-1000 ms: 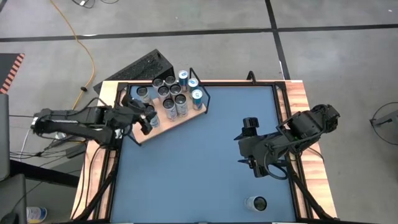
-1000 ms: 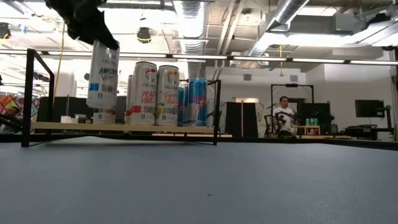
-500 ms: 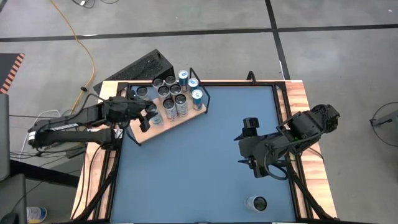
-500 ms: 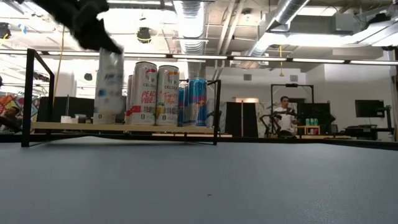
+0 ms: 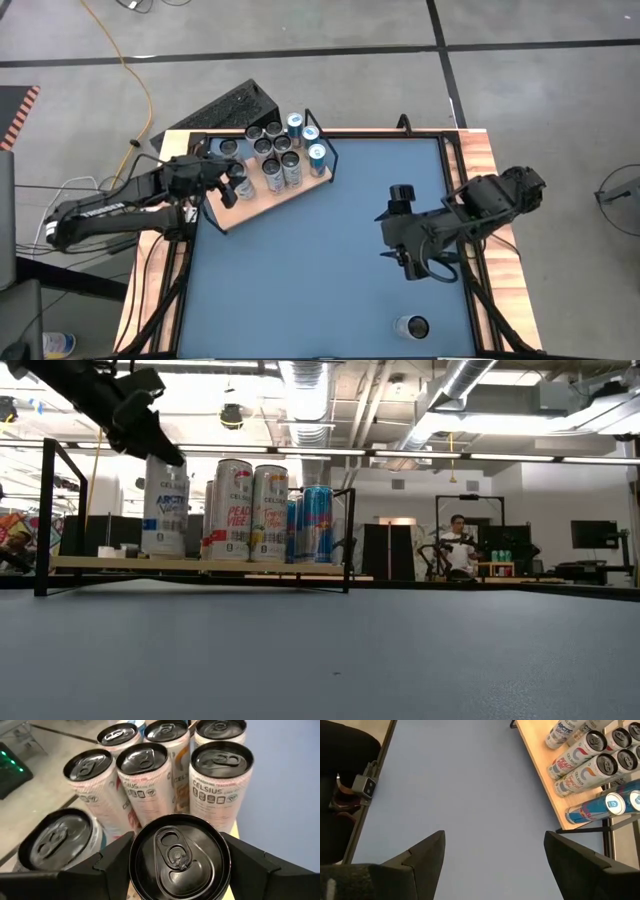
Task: Place canned beverage on shelf
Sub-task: Put the left white and blue soda can on the shelf aligned with the other white and blue soda can
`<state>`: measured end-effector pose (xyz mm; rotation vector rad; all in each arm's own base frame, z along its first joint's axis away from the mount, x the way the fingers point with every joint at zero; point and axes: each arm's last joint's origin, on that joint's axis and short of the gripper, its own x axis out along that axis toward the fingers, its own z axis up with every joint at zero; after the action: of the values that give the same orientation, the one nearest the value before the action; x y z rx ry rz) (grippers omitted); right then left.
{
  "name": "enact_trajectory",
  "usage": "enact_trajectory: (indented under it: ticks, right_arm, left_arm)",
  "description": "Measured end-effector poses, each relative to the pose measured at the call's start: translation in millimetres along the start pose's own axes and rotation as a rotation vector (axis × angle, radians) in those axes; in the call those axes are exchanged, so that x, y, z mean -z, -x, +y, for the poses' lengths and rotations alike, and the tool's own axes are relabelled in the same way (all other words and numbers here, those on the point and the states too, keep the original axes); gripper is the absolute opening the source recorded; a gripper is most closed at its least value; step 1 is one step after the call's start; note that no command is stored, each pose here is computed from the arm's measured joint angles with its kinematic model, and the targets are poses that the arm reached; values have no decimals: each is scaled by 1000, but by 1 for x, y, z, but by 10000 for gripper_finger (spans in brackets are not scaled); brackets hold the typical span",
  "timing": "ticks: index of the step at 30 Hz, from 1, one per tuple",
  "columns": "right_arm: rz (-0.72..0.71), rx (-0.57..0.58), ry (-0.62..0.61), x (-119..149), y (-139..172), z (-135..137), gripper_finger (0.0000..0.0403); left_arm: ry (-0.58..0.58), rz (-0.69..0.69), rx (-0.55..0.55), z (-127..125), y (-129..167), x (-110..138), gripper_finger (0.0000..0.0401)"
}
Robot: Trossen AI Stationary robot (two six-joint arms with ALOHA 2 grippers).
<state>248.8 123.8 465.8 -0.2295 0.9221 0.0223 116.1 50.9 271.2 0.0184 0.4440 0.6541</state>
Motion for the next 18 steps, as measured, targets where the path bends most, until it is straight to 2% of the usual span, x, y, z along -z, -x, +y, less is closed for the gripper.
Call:
enact_trajectory:
  ticks: [14,18]
  right_arm:
    - [4,9,-11,-1,-2,-4,321]
    - [4,9,-11,-1,-2,-4,321]
  left_arm:
    - [14,60,-19,6,-17,0,236]
    - [14,55,1,6,-17,0,273]
